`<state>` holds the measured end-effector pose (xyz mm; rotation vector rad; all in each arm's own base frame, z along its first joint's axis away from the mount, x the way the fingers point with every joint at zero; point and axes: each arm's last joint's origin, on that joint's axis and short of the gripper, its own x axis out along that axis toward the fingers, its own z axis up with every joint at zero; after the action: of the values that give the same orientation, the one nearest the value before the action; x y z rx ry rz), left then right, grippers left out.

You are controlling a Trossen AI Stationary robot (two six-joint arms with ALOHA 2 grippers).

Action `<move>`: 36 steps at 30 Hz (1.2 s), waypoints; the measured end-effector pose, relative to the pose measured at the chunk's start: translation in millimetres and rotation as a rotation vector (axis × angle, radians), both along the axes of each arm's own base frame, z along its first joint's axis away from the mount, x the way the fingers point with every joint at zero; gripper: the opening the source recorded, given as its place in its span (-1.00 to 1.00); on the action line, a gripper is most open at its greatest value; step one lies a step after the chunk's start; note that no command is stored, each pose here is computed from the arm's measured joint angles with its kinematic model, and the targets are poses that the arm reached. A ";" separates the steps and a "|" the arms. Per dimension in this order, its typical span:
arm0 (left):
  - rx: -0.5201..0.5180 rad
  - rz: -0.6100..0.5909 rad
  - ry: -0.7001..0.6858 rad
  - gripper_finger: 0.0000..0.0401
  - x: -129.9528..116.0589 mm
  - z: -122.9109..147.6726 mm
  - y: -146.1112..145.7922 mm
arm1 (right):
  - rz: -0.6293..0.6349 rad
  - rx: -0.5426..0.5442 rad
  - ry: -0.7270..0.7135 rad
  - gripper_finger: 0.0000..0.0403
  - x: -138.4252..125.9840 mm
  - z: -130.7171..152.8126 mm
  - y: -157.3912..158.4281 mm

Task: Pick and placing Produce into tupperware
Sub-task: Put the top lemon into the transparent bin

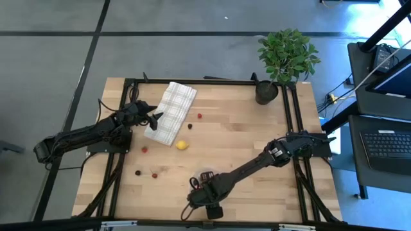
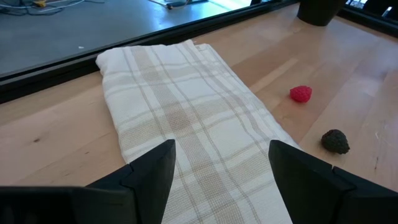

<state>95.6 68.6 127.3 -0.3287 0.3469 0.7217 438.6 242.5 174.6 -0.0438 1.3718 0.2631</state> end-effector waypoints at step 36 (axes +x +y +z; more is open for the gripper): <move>0.000 0.000 0.000 0.25 0.0 0.0 -0.1 | -0.004 0.001 0.002 0.40 -0.3 1.0 -0.4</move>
<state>95.6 68.6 127.2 -0.3291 0.3469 0.7212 438.3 242.2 175.6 -0.0404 1.3736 0.2607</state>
